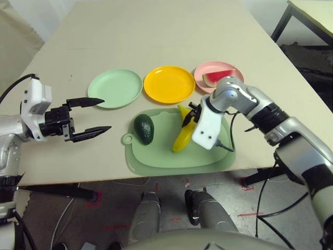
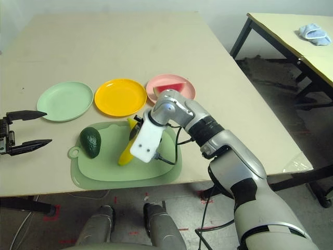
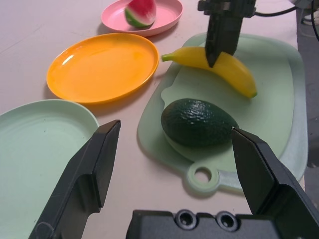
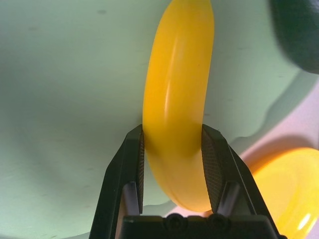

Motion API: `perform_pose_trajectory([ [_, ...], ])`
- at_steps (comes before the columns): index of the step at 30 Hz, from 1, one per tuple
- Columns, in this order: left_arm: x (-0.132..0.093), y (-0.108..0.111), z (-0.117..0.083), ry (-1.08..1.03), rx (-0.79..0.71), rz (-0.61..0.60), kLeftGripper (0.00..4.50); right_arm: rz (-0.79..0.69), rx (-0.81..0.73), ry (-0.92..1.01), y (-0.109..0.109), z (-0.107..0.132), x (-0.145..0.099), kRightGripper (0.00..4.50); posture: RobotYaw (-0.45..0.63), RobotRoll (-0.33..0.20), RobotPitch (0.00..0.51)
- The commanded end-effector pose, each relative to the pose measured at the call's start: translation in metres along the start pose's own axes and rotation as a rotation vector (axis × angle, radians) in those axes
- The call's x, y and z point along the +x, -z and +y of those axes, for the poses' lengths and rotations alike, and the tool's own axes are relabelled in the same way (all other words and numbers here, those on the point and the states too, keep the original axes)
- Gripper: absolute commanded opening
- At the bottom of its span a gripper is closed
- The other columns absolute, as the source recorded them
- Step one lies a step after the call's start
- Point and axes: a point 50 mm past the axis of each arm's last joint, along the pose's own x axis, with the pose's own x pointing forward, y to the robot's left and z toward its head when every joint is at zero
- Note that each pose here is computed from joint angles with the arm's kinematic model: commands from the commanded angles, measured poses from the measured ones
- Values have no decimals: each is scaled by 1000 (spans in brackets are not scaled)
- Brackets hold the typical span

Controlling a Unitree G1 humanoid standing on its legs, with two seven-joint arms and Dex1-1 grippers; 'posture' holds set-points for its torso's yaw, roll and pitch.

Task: Place the fruits into color-matched plates.

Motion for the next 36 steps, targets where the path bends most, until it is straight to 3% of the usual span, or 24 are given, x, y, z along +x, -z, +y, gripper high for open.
perform_pose_trajectory([
  [1, 3, 2, 6, -96, -53, -6, 4500, 20, 83, 139, 8, -24, -10, 1657, 65, 0, 153],
  [6, 11, -1, 5, -167, -128, -68, 4500, 129, 166, 340, 25, -59, -27, 1657, 66, 0, 156],
  [10, 11, -12, -2, -64, -120, -102, 4500, 221, 200, 397, 36, -66, -31, 1657, 74, 0, 159],
  [15, 5, -16, -6, 89, -25, -33, 4500, 250, 211, 393, 40, -64, -24, 1657, 85, 0, 162],
  [23, 12, -10, 14, -90, -33, 0, 4500, 346, 324, 450, 53, -54, -4, 1657, 70, 0, 166],
  [33, 14, 1, 10, -121, -43, 70, 4500, 405, 345, 415, 61, -35, 10, 1657, 90, 0, 172],
  [36, 14, 2, 10, -122, -48, 74, 4500, 396, 330, 432, 59, -37, 11, 2577, 90, 0, 172],
])
